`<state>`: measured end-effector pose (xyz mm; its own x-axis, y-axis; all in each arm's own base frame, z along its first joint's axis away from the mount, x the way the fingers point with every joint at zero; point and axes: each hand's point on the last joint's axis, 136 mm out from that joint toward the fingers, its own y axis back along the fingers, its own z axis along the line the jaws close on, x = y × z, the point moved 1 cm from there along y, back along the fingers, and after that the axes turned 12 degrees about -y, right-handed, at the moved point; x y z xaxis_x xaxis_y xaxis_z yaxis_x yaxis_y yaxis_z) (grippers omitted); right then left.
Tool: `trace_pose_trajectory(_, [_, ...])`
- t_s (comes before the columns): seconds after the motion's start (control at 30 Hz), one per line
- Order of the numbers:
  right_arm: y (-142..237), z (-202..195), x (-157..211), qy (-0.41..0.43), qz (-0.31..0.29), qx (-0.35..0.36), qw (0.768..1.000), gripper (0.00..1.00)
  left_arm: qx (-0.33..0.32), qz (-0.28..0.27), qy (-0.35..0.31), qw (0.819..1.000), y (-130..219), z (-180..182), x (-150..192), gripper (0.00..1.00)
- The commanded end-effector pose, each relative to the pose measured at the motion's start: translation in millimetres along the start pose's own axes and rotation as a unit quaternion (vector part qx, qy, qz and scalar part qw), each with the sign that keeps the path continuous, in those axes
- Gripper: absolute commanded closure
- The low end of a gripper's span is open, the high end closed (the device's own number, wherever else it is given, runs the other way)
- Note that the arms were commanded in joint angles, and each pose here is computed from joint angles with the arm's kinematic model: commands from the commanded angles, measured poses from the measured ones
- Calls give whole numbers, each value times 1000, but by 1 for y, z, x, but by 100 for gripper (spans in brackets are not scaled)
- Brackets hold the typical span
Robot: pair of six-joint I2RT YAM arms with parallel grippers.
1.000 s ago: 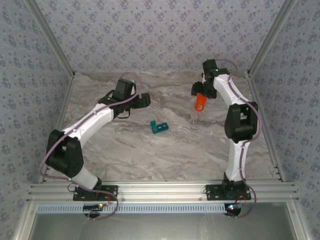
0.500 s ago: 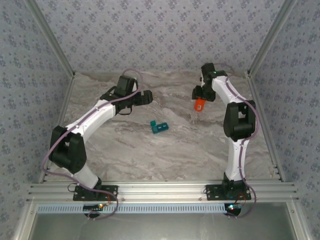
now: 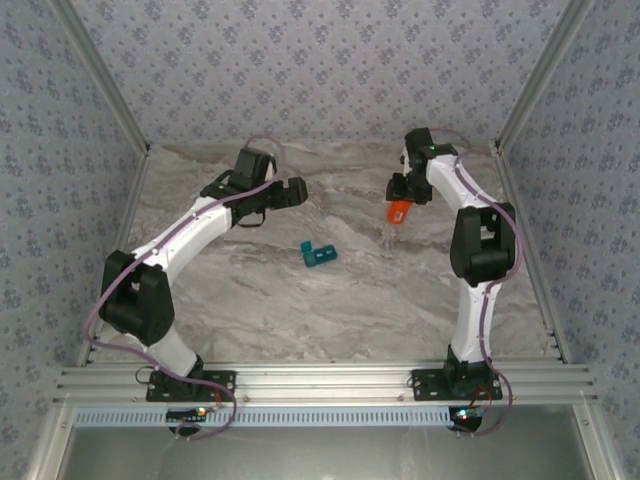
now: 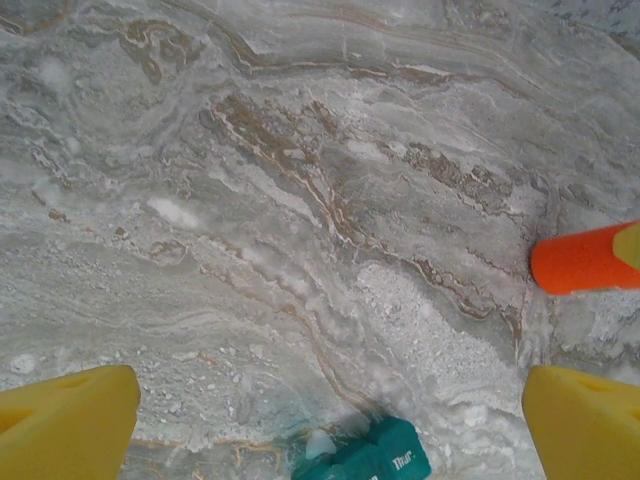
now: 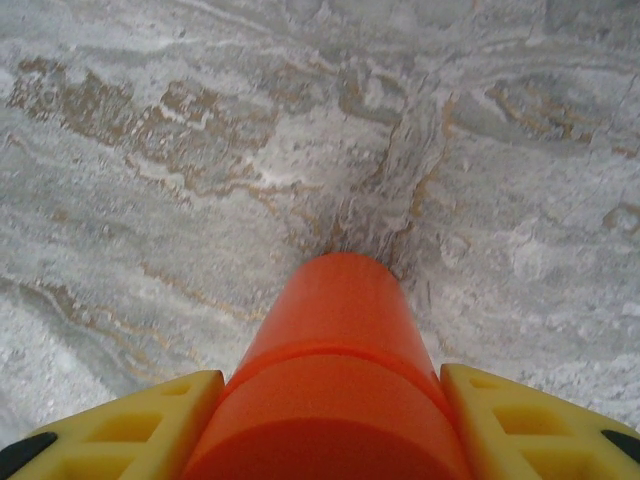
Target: Sort the pills into containers
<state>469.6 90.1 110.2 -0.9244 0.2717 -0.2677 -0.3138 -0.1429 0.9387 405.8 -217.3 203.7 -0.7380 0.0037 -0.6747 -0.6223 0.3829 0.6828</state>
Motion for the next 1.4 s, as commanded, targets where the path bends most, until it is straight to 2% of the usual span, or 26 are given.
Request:
trace_pose_trajectory(0.0, [40, 16, -4, 11, -30, -42, 999, 70, -8, -39, -10, 999, 18, 3, -15, 2])
trace_pose_trajectory(0.33, [99, 53, 0, 6, -55, -128, 990, 71, -19, -42, -135, 990, 5, -8, -24, 2])
trace_pose_trajectory(0.5, [118, 64, 2, 20, -53, -151, 987, 71, 13, -76, -203, 976, -4, -30, -31, 2])
trace_pose_trajectory(0.8, [137, 77, 1, 34, -41, -191, 980, 71, 80, -188, -326, 923, -12, -74, -46, 2])
trace_pose_trajectory(0.9, [146, 86, 2, 36, -36, -215, 975, 71, 112, -206, -349, 907, -15, -86, -46, 2])
trace_pose_trajectory(1.03, [167, 102, 7, 40, -25, -263, 964, 71, 178, -219, -389, 877, -15, -110, -35, 2])
trace_pose_trajectory(1.17, [187, 114, 17, 47, -13, -303, 952, 71, 248, -238, -402, 849, -8, -132, -26, 3])
trace_pose_trajectory(1.37, [206, 123, 36, 58, 6, -343, 937, 71, 310, -254, -418, 815, 3, -159, -18, 7])
